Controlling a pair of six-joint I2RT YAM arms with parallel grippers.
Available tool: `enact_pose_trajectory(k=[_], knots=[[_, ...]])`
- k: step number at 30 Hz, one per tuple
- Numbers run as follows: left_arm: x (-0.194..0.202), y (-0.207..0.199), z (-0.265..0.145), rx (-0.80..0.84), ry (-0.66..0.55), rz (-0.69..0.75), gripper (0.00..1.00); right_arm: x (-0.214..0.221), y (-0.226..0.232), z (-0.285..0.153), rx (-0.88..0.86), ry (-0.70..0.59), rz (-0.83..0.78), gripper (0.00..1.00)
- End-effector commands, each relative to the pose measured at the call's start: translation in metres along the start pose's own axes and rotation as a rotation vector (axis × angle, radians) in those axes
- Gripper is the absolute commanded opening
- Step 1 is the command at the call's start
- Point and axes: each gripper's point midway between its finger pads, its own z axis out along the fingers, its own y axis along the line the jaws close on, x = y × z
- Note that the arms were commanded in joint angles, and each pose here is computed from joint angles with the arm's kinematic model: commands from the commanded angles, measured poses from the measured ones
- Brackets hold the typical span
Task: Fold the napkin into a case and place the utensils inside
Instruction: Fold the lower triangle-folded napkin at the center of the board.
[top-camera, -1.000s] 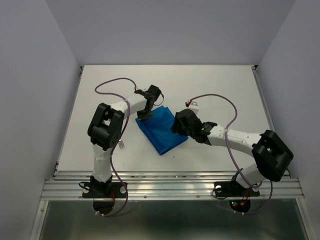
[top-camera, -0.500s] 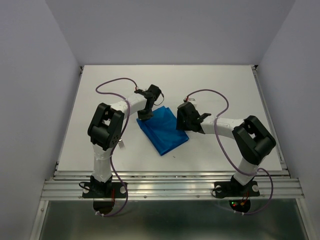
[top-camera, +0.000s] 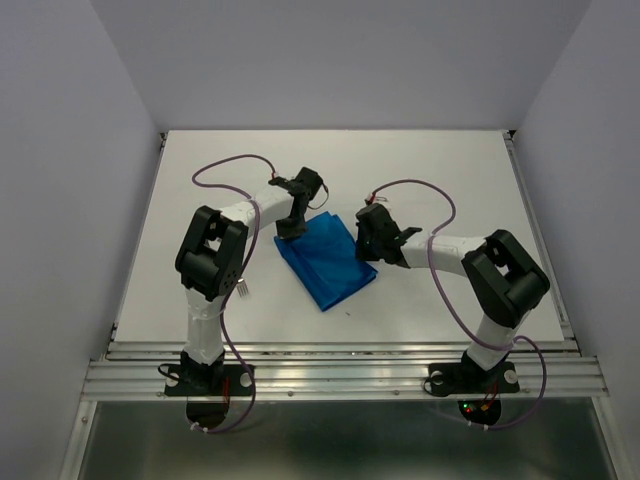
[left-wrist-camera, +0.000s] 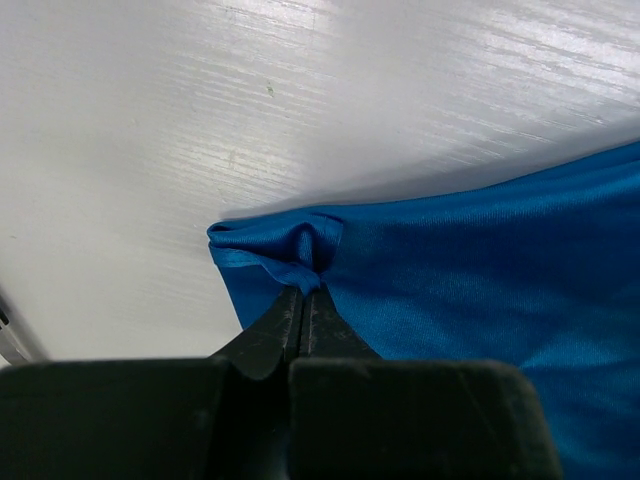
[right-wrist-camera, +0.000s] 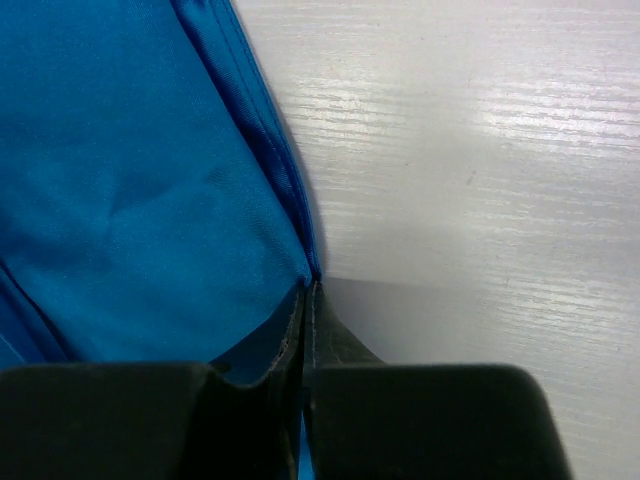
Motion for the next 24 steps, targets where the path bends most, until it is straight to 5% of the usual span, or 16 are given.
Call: enact_pose_trajectory(k=[1,24], knots=[[-0.016,-0.007,-0.027,0.049,-0.040,-0.016,0.00,-0.004,0.009,-0.004,-0.051,-0.020,0.032,0.01],[-0.025,-0.018,-0.018,0.030,-0.023,-0.044,0.00,0.019,0.003,-0.001,-0.058,0.035,0.065,0.01]])
